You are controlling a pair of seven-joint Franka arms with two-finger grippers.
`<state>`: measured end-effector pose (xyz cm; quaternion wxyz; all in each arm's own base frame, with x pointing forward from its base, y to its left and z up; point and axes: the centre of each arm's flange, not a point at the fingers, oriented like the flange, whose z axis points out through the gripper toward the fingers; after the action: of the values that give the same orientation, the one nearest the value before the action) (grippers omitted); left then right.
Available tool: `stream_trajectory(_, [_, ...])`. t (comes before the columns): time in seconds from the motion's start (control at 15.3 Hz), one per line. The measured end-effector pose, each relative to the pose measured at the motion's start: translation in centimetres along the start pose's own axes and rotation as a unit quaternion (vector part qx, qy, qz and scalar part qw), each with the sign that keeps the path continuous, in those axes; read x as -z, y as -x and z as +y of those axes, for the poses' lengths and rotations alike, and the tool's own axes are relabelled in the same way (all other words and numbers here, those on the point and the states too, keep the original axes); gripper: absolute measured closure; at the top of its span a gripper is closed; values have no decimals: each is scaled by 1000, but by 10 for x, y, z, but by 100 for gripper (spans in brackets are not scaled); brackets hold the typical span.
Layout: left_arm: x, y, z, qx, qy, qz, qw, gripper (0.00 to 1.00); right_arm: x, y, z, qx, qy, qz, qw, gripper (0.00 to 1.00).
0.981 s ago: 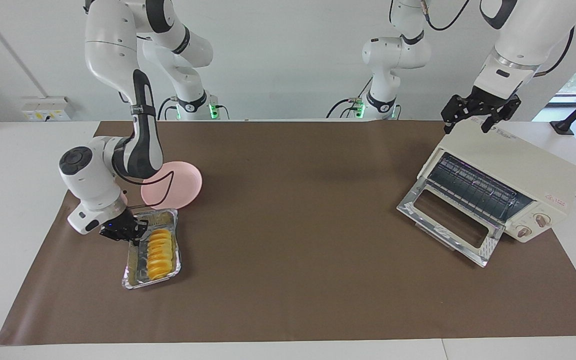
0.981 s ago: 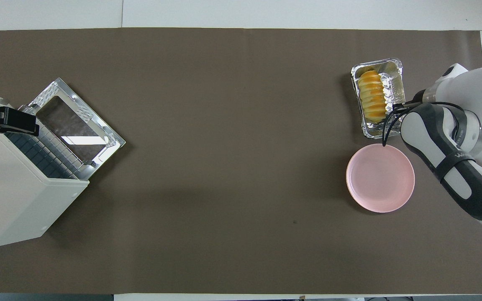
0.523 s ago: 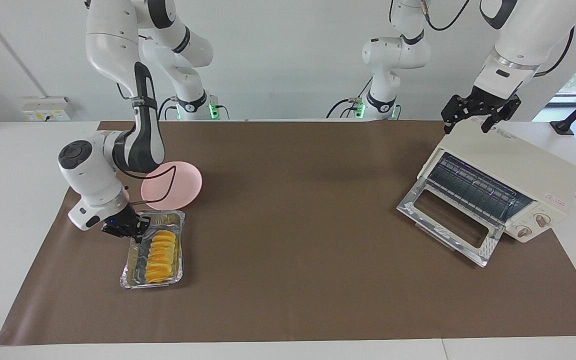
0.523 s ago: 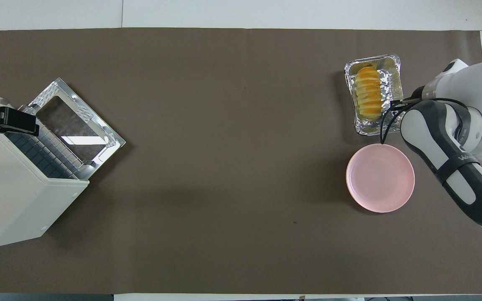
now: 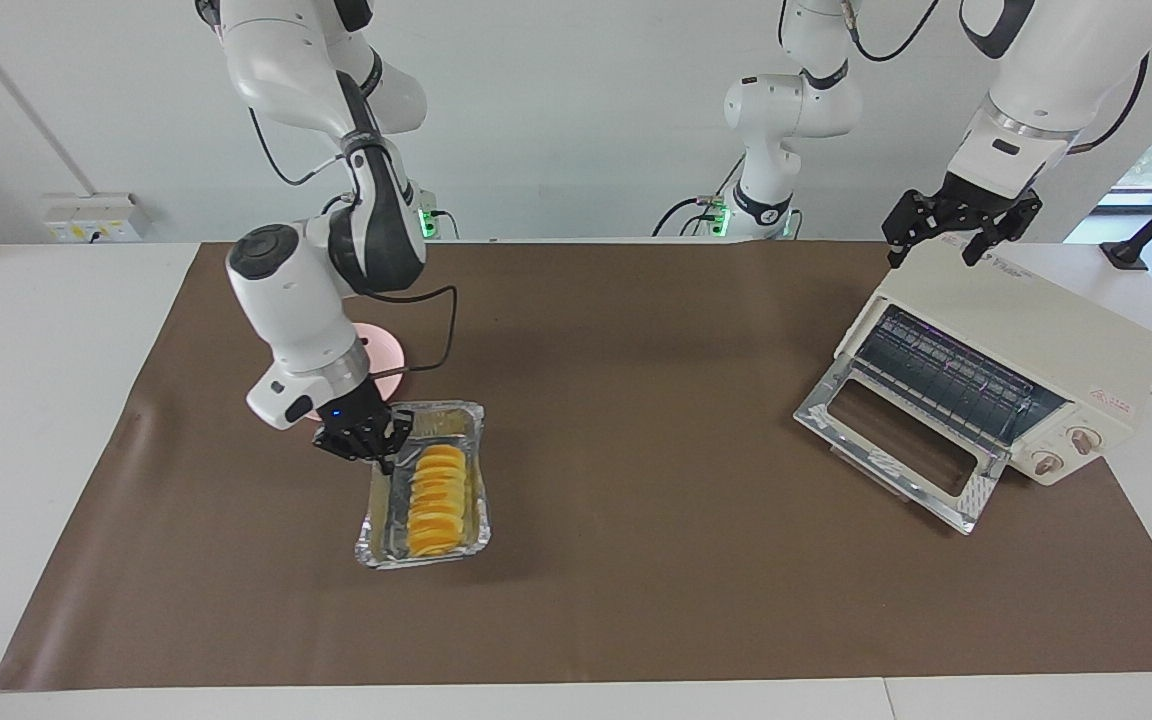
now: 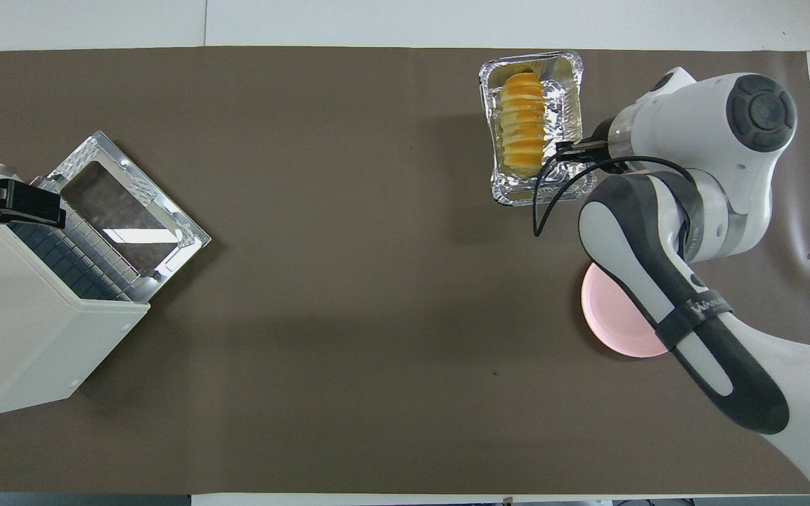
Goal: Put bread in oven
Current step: 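Slide the foil tray with the right gripper toward the table center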
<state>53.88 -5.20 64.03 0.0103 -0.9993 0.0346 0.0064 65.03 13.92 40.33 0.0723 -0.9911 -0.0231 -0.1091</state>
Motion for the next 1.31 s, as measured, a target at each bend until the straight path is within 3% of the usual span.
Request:
stream_trajectory(0.26, [0, 0, 0, 0, 0, 0, 1000, 0, -14, -3, -82, -21, -4, -11, 1000, 98])
stream_trajectory(0.59, [0, 0, 0, 0, 0, 0, 1000, 0, -66, -7, -144, -30, -16, -26, 999, 98])
stream_trajectory(0.98, [0, 0, 0, 0, 0, 0, 1000, 0, -97, 14, -194, -34, -19, -46, 998, 98])
stream_trajectory(1.24, [0, 0, 0, 0, 0, 0, 1000, 0, -103, 18, -198, -32, -16, -52, 998, 98])
stream_trajectory(1.31, [0, 0, 0, 0, 0, 0, 1000, 0, -105, 19, -198, -29, -12, -52, 998, 92])
